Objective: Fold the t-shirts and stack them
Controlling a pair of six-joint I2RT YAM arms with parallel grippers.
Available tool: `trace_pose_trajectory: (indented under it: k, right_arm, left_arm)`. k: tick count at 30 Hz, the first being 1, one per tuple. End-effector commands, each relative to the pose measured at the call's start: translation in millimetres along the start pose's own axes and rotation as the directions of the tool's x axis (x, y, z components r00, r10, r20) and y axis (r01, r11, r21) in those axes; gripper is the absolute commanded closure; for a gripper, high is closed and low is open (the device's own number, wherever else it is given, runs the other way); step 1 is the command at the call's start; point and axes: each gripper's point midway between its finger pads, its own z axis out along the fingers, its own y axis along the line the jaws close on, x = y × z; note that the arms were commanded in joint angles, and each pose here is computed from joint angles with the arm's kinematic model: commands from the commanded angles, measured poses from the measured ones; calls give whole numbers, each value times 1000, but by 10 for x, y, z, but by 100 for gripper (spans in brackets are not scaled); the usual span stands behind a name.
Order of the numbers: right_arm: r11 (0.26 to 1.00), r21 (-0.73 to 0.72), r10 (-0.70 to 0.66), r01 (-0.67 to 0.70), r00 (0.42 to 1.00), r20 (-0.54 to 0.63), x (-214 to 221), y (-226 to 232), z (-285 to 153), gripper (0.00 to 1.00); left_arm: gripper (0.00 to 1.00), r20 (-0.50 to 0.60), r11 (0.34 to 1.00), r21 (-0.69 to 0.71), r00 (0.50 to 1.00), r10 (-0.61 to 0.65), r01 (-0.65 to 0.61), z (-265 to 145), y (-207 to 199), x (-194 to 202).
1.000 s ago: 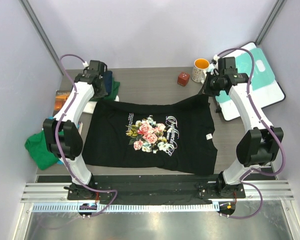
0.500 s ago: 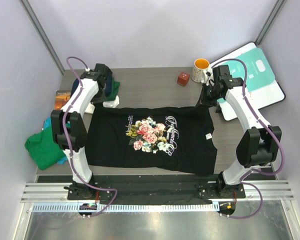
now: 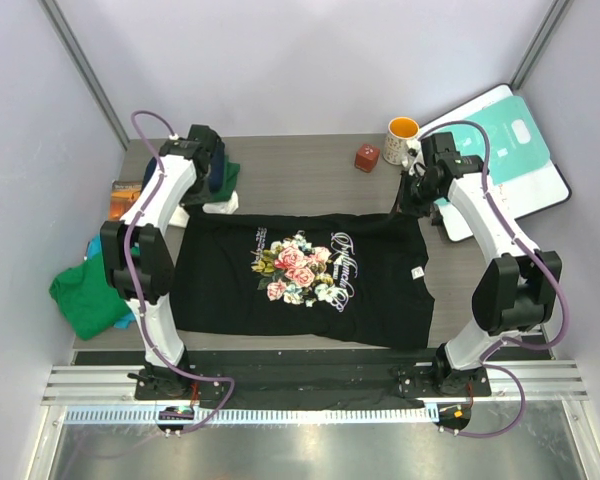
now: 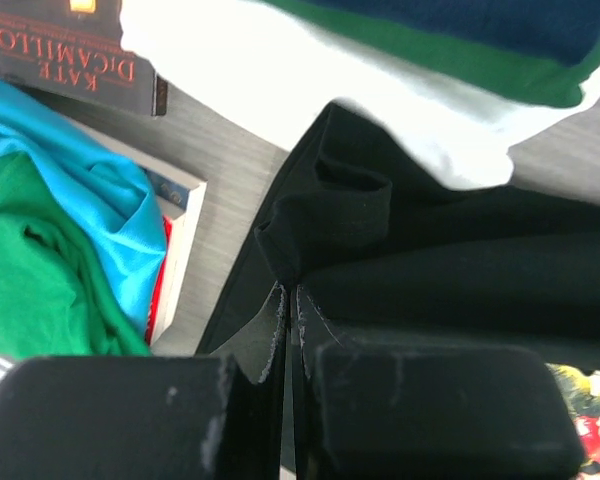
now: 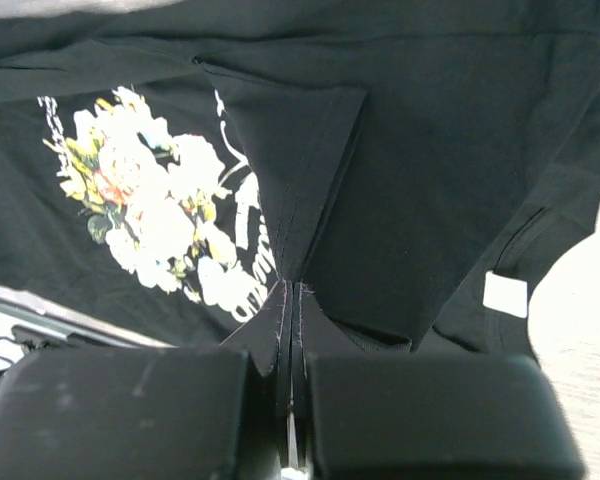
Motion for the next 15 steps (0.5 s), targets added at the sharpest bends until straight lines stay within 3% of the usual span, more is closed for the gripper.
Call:
trace_pose_trajectory:
  k: [1,8,15]
  right_arm:
    - [1000,-23,-2,1,998,-58,159,64,0,99]
    - [998,57,10,-1,989,-146,470,-167,86,99]
    - [993,115,36,-13,979,-200,607,-318,213,99]
  left_arm:
    - [100,-44,997,-70,999,18,-21,23,144,120]
    - [100,-109,993,-114,994,19,-32,225,187,412]
    - [100,-172,988,-151,985,-14,-13,456,213,432]
